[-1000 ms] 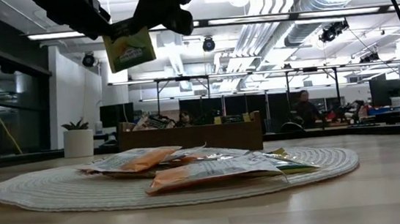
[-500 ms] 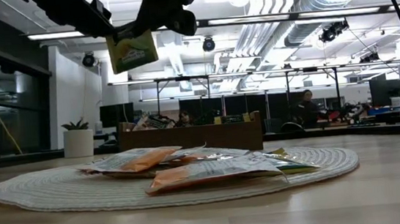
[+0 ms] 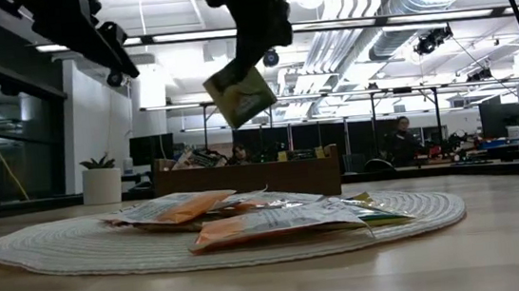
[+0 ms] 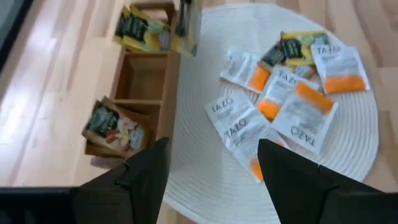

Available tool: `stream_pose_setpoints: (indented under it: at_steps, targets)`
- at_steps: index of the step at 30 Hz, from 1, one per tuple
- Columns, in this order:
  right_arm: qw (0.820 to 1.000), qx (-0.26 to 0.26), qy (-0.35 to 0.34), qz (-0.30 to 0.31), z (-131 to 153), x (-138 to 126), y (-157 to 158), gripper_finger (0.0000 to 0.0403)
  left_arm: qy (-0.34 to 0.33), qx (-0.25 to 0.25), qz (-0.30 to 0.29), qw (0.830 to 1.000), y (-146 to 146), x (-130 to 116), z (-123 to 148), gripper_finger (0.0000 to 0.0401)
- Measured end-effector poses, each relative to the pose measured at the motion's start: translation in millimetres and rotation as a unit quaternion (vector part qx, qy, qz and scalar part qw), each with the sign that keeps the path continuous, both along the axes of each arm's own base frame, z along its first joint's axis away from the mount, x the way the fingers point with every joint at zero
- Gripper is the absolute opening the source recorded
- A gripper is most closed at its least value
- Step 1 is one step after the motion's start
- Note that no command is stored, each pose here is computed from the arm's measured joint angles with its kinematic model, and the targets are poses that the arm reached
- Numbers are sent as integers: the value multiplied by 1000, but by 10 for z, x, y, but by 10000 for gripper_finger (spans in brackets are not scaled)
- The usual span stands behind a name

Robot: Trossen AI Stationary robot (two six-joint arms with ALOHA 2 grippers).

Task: Pick & Place Tea
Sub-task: Put the yellow tea bag into the right section of the wooden organizer

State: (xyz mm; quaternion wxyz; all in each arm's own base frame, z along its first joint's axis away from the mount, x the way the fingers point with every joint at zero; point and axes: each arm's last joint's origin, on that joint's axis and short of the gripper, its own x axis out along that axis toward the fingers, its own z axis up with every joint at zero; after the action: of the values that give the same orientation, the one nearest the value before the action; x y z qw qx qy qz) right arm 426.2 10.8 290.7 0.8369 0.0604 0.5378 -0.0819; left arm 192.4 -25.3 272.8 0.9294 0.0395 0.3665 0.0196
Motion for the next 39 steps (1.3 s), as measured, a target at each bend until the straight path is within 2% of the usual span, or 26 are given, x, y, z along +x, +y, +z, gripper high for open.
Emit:
stream_pose_setpoints:
  at_steps: [7, 12, 16, 19, 23, 29, 35, 39]
  targets:
    - [999, -26, 43, -12, 25, -117, -76, 0, -2, 21, 26, 999, 44, -158, 63, 241]
    - [998, -35, 37, -21, 170, -226, -148, 0, -5, 27, 37, 999, 78, -324, 120, 241]
    - [999, -29, 32, -32, 123, -420, -177, 0, -11, 27, 52, 998, 105, -453, 161, 241]
    - [998, -17, -5, -53, 26, -666, -194, 0, -32, 24, 57, 998, 114, -499, 212, 241]
    - [992, -3, -93, -83, -56, -911, -261, 0, -38, 26, 59, 997, 119, -515, 223, 241]
    - [980, -6, -184, -72, -235, -1068, -417, 0, -37, 37, 67, 996, 122, -489, 215, 241]
    - [976, 5, -209, -66, -599, -1130, -530, 0, -45, 40, 58, 997, 106, -406, 213, 241]
    - [975, 13, -213, -65, -742, -1178, -550, 0, -39, 35, 62, 997, 101, -373, 193, 241]
